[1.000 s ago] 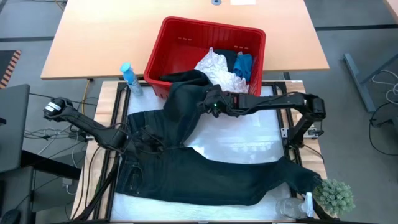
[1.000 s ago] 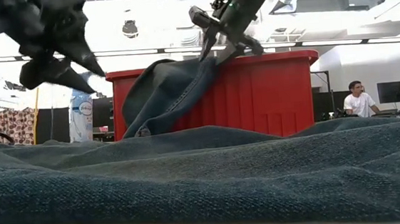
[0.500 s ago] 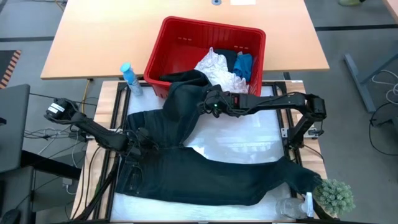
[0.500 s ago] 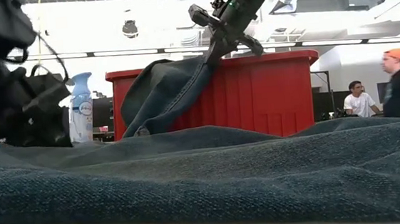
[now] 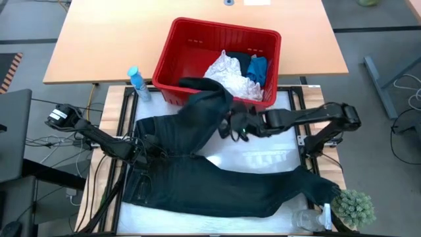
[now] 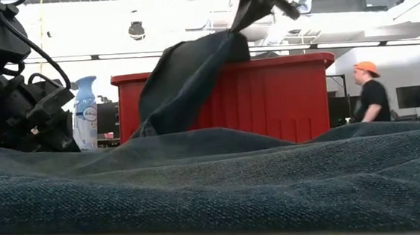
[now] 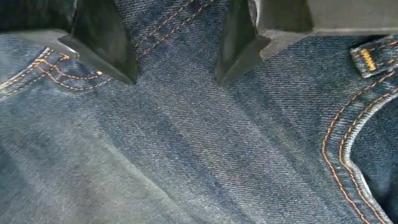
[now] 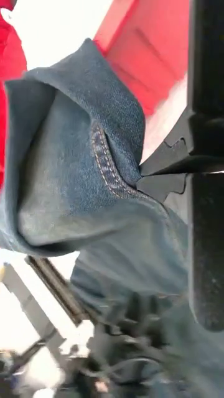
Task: Fold Laundry from Bin
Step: Fold the black pants from the red bin
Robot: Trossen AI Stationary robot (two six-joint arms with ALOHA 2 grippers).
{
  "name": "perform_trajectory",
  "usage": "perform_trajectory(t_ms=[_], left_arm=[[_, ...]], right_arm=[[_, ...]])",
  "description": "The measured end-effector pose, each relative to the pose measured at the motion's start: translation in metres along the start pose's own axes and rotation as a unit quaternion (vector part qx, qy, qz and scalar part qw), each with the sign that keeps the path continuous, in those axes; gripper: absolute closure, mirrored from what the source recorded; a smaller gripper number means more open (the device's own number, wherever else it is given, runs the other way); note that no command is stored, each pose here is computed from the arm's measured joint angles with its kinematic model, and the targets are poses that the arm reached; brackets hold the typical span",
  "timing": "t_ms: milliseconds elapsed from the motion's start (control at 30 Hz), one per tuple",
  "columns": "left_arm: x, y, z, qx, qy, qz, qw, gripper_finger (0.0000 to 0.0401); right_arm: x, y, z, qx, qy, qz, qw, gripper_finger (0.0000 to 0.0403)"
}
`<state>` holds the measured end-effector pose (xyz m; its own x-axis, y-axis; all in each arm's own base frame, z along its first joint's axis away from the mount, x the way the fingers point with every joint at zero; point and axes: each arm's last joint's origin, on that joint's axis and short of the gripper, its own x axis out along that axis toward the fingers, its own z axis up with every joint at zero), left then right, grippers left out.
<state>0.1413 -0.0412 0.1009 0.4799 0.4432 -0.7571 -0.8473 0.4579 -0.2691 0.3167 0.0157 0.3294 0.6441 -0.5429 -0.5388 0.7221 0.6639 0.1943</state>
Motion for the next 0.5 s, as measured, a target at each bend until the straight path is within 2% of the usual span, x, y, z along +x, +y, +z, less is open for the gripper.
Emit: perform_trajectory(t_ms=[233, 500], left_arm=[[0.0, 0.0, 0.0, -0.001, 0.001, 0.001, 1.0, 0.0182], [0.0, 0.001, 0.0, 0.002, 0.002, 0.002, 1.0, 0.0182]], right_arm=[[-0.017, 0.016, -0.046, -0.031, 0.08, -0.02, 0.996, 0.0392], [0.0, 0.033, -0.105, -0.07, 0.184, -0.077, 0.977, 0.0389]])
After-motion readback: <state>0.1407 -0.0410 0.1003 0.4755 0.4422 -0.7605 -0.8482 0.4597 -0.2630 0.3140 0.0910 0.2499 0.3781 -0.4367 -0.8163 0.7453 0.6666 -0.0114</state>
